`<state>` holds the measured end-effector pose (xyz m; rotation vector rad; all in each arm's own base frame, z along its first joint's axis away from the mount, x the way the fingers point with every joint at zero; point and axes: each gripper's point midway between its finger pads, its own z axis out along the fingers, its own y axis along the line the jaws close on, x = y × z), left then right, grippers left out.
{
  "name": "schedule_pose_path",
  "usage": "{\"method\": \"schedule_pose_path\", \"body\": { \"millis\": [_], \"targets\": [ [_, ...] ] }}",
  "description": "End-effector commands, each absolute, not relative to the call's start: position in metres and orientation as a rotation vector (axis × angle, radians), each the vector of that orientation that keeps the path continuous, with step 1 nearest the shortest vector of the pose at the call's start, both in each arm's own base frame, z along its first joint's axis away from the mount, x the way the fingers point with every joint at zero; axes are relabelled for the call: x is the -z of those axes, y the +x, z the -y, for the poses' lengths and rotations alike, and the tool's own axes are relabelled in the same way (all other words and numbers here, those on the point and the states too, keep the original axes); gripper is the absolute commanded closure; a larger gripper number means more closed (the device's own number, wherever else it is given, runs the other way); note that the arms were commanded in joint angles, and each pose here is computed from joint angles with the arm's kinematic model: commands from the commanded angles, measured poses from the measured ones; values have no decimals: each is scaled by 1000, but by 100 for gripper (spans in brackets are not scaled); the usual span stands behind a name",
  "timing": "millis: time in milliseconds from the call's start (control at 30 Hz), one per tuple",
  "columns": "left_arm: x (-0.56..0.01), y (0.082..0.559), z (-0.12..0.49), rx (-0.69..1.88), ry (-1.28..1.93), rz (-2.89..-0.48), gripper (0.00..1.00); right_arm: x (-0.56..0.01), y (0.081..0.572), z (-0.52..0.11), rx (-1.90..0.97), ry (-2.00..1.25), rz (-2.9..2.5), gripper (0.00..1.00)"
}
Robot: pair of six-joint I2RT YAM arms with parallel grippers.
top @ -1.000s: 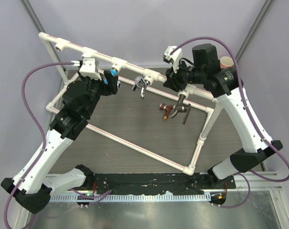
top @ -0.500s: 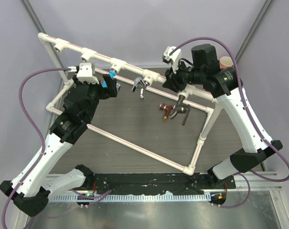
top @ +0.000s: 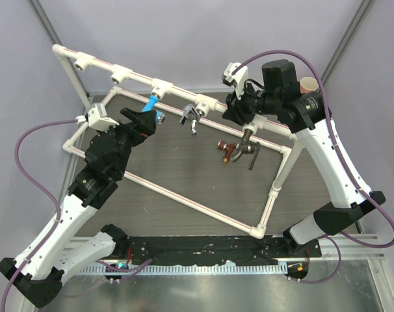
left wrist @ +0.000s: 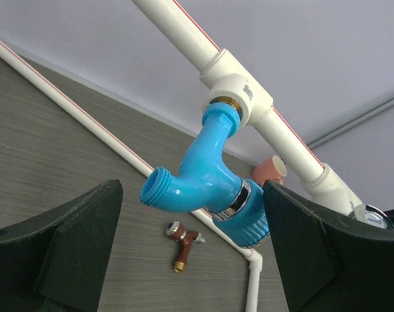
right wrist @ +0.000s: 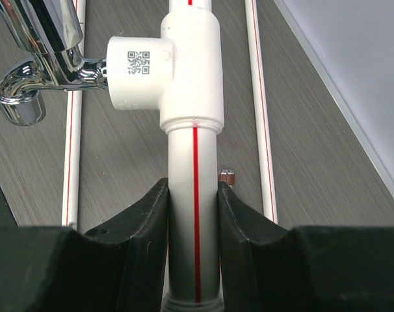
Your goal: Install the water faucets
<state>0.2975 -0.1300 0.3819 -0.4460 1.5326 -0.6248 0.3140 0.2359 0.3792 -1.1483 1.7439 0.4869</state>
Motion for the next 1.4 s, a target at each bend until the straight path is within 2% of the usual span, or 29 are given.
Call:
{"method": "schedule_pose_path", "body": {
  "millis": [0, 167, 367, 467, 533, 567, 700, 767, 1067, 1200, 1367],
  "targets": [
    [-371, 299, 142, 767, -557, -1532, 9, -373, 315, -245, -542, -1122, -1771, 99],
    [-371, 304, 158, 871, -571, -1518, 13, -373, 315, -244, -542, -1122, -1767, 99],
    [-371, 306, 164, 956, -600, -1462, 26, -373, 315, -244, -539, -1122, -1765, 99],
    [-374, 305, 161, 958, -603, -1436, 39, -372, 315, -244, -539, -1123, -1769, 99],
    [-377, 305, 158, 938, -591, -1426, 52, -372, 315, -244, -539, -1124, -1769, 99],
    [-376, 305, 157, 909, -569, -1434, 61, -373, 315, -244, -539, -1123, -1768, 99],
    [-382, 304, 150, 797, -470, -1435, 81, -373, 315, -244, -538, -1124, -1765, 99],
    [-378, 305, 149, 714, -382, -1471, 85, -373, 315, -244, -538, -1124, -1765, 99],
    [-362, 311, 131, 75, 319, -1635, 90, -373, 315, -245, -543, -1126, -1765, 99],
    [-361, 313, 120, -157, 547, -1619, 89, -372, 315, -246, -548, -1127, -1766, 99],
    [-347, 315, 111, -523, 814, -1587, 83, -373, 315, -245, -544, -1128, -1763, 99]
  ]
}}
